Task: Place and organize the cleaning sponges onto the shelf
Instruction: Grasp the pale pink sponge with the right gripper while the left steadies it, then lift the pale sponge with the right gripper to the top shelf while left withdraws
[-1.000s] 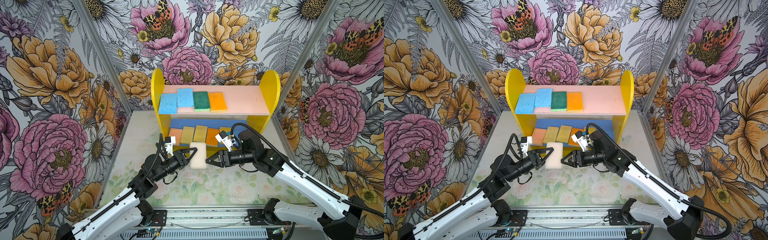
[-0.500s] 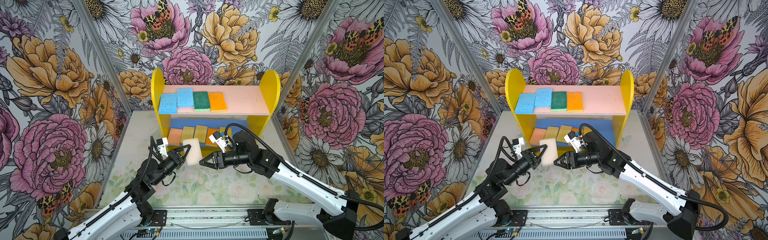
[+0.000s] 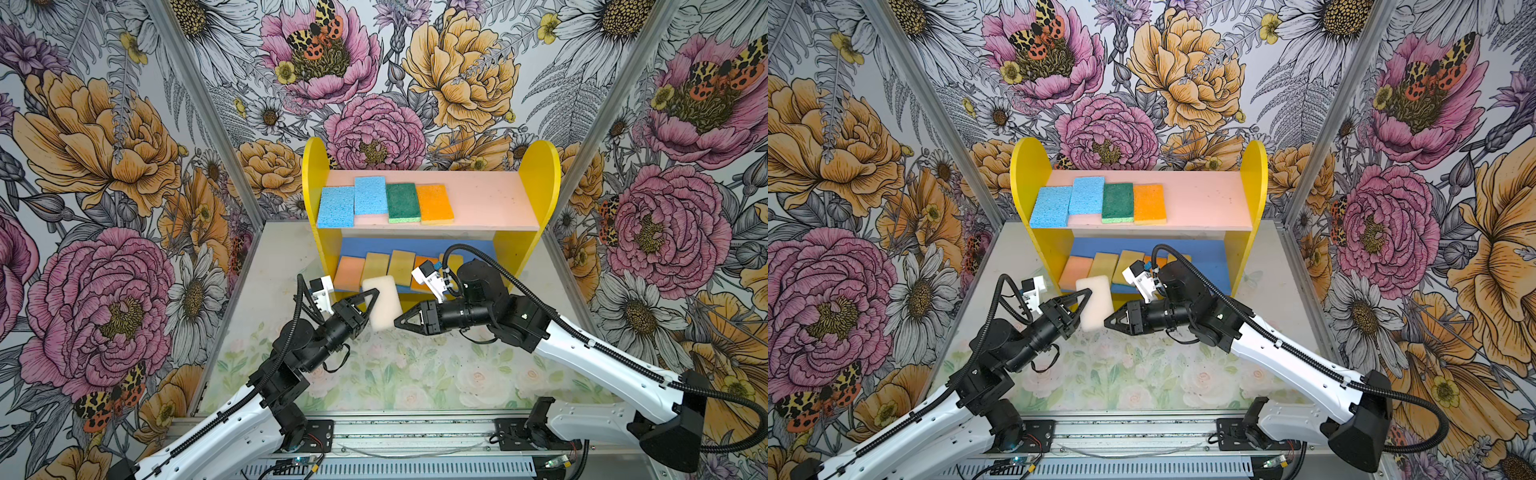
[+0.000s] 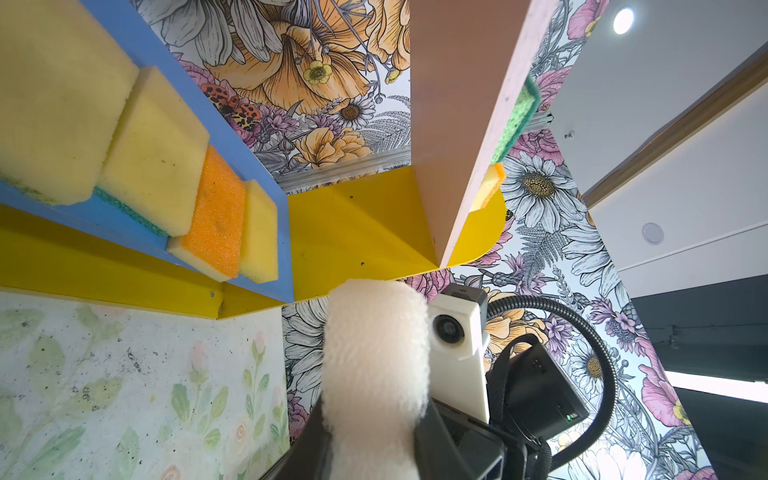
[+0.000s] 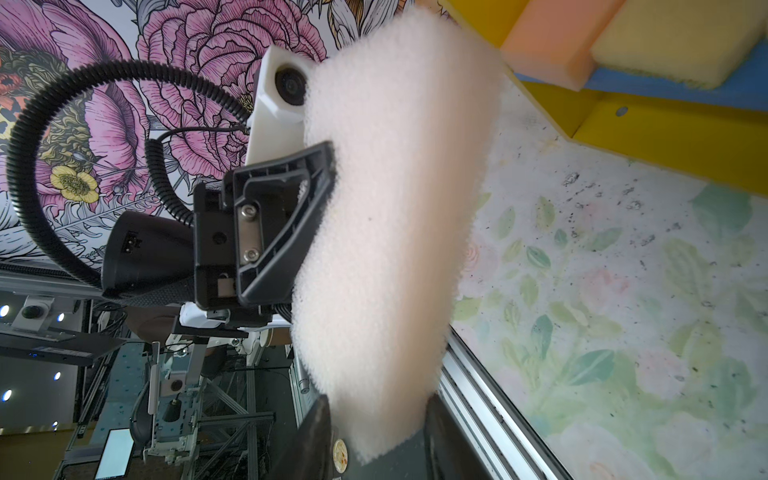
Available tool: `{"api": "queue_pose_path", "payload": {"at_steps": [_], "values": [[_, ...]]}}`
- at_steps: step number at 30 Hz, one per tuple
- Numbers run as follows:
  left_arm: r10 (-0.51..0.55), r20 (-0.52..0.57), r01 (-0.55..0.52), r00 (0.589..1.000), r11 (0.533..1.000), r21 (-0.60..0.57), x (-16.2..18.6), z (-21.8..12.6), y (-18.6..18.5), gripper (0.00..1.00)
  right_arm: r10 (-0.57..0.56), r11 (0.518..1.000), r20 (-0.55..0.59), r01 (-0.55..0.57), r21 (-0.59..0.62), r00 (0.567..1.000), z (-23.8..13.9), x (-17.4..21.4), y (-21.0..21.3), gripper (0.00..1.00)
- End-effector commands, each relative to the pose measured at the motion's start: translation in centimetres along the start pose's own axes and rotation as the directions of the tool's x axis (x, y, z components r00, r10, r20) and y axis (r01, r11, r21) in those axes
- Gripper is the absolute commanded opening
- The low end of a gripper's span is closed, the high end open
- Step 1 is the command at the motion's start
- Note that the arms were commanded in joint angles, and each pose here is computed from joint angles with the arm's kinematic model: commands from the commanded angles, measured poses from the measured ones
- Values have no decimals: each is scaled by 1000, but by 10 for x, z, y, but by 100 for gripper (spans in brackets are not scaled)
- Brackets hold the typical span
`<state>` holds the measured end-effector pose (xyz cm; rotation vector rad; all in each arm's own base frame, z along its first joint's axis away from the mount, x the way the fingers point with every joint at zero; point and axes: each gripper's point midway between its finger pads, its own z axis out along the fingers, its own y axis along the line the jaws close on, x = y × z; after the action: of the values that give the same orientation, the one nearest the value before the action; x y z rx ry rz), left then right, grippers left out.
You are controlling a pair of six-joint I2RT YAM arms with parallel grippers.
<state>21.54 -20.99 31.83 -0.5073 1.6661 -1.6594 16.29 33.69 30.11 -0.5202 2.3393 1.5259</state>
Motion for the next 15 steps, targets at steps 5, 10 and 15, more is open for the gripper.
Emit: {"api": "queue_pose_path", "payload": {"at_steps": [5,10,15], "values": [[3,-11,-3,1000,1000,2,3,0,0,20,-48,999,61,49,-16,997,-5,-16,17,30],[20,-9,-20,1000,1000,2,1,-2,-4,22,-78,997,77,79,-15,994,-11,-17,20,0],[73,-24,-72,997,997,13,-2,-10,-17,42,-116,993,76,118,-28,990,-18,-15,28,0]]}}
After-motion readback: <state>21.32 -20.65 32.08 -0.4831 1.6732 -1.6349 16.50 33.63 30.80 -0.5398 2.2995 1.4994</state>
